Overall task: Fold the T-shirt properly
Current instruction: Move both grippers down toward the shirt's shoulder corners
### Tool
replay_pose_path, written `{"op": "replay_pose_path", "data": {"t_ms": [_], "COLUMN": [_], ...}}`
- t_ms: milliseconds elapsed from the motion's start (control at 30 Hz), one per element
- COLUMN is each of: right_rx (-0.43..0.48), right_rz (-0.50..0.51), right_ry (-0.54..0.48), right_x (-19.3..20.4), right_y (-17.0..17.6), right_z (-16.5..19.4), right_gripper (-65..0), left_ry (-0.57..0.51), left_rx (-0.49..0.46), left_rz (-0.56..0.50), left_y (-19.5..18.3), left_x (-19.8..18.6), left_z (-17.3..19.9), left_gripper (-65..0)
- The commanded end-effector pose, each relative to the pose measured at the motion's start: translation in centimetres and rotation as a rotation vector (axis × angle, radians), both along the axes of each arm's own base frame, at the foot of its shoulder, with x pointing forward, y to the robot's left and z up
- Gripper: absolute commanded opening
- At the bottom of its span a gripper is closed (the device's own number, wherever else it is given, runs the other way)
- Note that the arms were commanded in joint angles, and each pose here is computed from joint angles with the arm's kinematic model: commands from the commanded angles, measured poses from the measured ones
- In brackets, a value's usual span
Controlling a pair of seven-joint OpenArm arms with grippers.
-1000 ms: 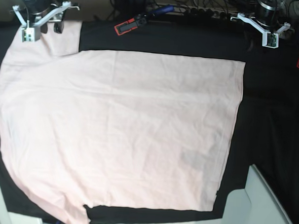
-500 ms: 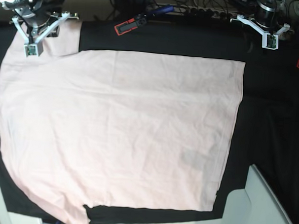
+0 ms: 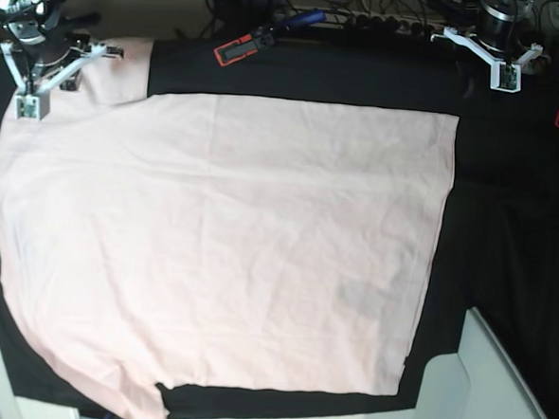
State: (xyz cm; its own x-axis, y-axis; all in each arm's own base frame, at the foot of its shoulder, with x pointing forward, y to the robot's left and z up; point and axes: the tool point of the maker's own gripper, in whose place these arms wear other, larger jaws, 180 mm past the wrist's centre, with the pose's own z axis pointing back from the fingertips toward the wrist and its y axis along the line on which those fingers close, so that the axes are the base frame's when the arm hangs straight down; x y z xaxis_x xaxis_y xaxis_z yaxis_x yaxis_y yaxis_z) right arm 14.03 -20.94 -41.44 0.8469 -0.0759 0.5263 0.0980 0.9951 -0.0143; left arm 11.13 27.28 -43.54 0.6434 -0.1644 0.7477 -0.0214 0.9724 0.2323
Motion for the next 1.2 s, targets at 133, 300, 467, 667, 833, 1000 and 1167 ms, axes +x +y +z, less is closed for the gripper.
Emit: {"op": "replay_pose_path", "data": {"t_ms": [133,300,467,667,833,1000,1167], "right_rx": [-0.010,-0.004,-0.004,-0.027,-0.056,-0.030,-0.017], "right_rz": [-0.005,-0.008,-0.049,-0.047,-0.038,0.062,0.039], "right_ry": [0.038,0.090,0.117,0.059,-0.072,-0.174,-0.235], "right_x": [-0.6,-0.5,-0.1,0.1,-0.2,-0.2,0.9], "right_y": [-0.7,-0.6,-1.5,-2.1,-2.4,-0.3,0.0], "right_z": [0.1,-0.2,0.0,0.5,1.4,2.1,2.7], "right_gripper": [-65.0,-65.0,-65.0,-64.6,-44.7,-40.2,-50.3], "left_ry": [-0.021,-0.025,-0.027,-0.026,-0.029,-0.041,-0.044], "left_rx": [0.015,0.015,0.015,0.015,0.015,0.015,0.018], "left_rz": [-0.010,-0.010,-0.011,-0.010,-0.011,-0.011,-0.008], "left_y": [0.3,0.3,0.3,0.3,0.3,0.3,0.5], "left_x": [0.1,0.2,0.3,0.2,0.3,0.8,0.9], "left_z": [0.7,0.7,0.8,0.7,0.8,0.9,1.0], "left_gripper": [-35.3,-35.3,-35.3,-35.3,-35.3,-35.3,-35.3]}}
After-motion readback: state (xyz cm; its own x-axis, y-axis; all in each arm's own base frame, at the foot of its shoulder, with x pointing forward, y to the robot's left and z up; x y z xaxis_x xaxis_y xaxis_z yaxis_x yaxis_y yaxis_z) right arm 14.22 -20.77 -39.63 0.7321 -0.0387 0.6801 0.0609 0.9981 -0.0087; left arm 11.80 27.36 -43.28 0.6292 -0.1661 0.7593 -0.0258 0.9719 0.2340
